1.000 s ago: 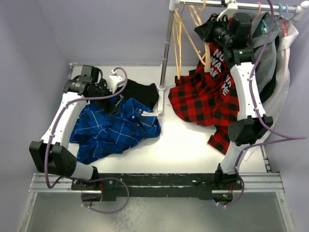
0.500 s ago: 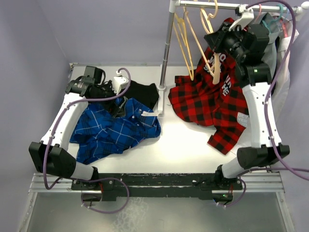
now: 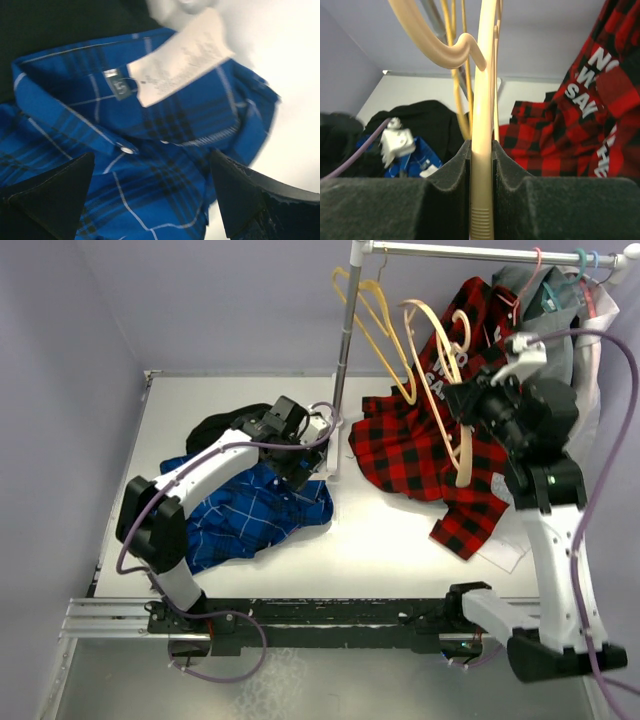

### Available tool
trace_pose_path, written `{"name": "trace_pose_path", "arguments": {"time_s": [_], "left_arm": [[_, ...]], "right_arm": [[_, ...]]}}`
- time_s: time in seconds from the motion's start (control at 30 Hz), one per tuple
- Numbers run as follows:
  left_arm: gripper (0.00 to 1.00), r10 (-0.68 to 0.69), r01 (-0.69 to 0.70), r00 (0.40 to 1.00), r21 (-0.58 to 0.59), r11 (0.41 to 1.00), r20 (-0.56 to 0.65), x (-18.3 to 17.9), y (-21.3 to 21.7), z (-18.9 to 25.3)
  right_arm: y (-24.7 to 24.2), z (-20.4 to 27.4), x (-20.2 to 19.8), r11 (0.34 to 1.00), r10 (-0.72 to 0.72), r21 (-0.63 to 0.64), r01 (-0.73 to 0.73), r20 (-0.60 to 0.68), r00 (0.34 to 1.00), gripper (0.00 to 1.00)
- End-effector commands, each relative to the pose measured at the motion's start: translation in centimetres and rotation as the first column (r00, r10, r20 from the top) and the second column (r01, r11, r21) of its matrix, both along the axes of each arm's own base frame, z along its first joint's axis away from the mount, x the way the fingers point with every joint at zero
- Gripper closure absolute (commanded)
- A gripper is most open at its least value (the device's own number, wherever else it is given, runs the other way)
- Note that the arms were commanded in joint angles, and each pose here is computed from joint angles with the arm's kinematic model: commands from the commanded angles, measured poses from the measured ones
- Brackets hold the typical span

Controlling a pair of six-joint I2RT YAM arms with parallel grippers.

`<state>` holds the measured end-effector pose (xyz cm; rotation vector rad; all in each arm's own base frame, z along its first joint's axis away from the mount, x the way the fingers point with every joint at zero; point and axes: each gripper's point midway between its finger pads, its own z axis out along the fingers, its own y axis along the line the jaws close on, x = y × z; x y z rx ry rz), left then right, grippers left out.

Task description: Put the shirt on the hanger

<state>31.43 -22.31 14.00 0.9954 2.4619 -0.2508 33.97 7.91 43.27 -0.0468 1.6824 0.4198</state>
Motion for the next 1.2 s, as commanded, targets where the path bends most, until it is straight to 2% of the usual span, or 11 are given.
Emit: {"name": "trace_pose_path", "arguments": {"time_s": [0.0, 0.17, 0.33, 0.43, 0.57, 0.73, 0.87, 0.93, 1.07, 1.1, 1.17], "left_arm": [[0.0, 0.217, -0.227, 0.962, 0.042, 0.973, 0.162, 4.7, 1.6, 0.6], [0.0, 0.3, -0.335, 0.914, 0.093, 0.938, 0.272, 7.1, 3.2, 0.8], [0.03, 0.303, -0.343, 0.918, 0.131, 0.93, 0.255, 7.1, 3.5, -1.0], [0.07, 0.317, -0.361, 0.915, 0.159, 0.919, 0.25, 7.3, 4.0, -2.2], [0.14, 0.329, -0.367, 0.919, 0.165, 0.915, 0.218, 7.3, 4.4, -3.5], [0.36, 0.352, -0.376, 0.923, 0.16, 0.913, 0.157, 7.5, 5.3, -5.0], [0.47, 0.351, -0.369, 0.928, 0.173, 0.913, 0.127, 7.5, 5.3, -6.0], [0.59, 0.348, -0.366, 0.929, 0.17, 0.915, 0.127, 7.6, 5.2, -5.8], [0.91, 0.343, -0.362, 0.929, 0.151, 0.92, 0.137, 7.7, 5.2, -4.6], [0.96, 0.343, -0.362, 0.929, 0.145, 0.921, 0.137, 7.5, 5.2, -4.3], [0.97, 0.339, -0.357, 0.93, 0.13, 0.925, 0.144, 7.2, 5.3, -3.4]], "right_arm": [[-1.1, 0.8, -5.7, 0.999, -0.02, -0.028, 0.022, 0.07, 0.997, 1.0], [-0.7, -0.9, -11.6, 1.0, 0.027, -0.007, -0.027, 0.028, 0.999, 1.0], [-0.7, -2.7, -17.6, 0.998, 0.045, 0.05, -0.044, -0.009, 0.999, 1.0], [0.7, -4.2, -20.7, 0.985, 0.133, 0.112, -0.128, -0.036, 0.99, 1.0], [3.5, -6.8, -24.4, 0.935, 0.318, 0.194, -0.296, -0.095, 0.943, 1.0], [3.7, -9.4, -28.3, 0.929, 0.352, 0.178, -0.324, -0.159, 0.922, 1.0], [4.1, -12.2, -30.0, 0.919, 0.377, 0.214, -0.33, -0.239, 0.895, 1.0], [4.4, -13.8, -30.2, 0.911, 0.393, 0.242, -0.333, -0.274, 0.877, 1.0], [5.6, -16.0, -29.9, 0.872, 0.461, 0.325, -0.366, -0.292, 0.838, 1.0], [5.9, -16.4, -29.6, 0.861, 0.475, 0.348, -0.37, -0.293, 0.83, 1.0], [6.4, -16.8, -28.9, 0.84, 0.502, 0.387, -0.381, -0.286, 0.816, 1.0]]}}
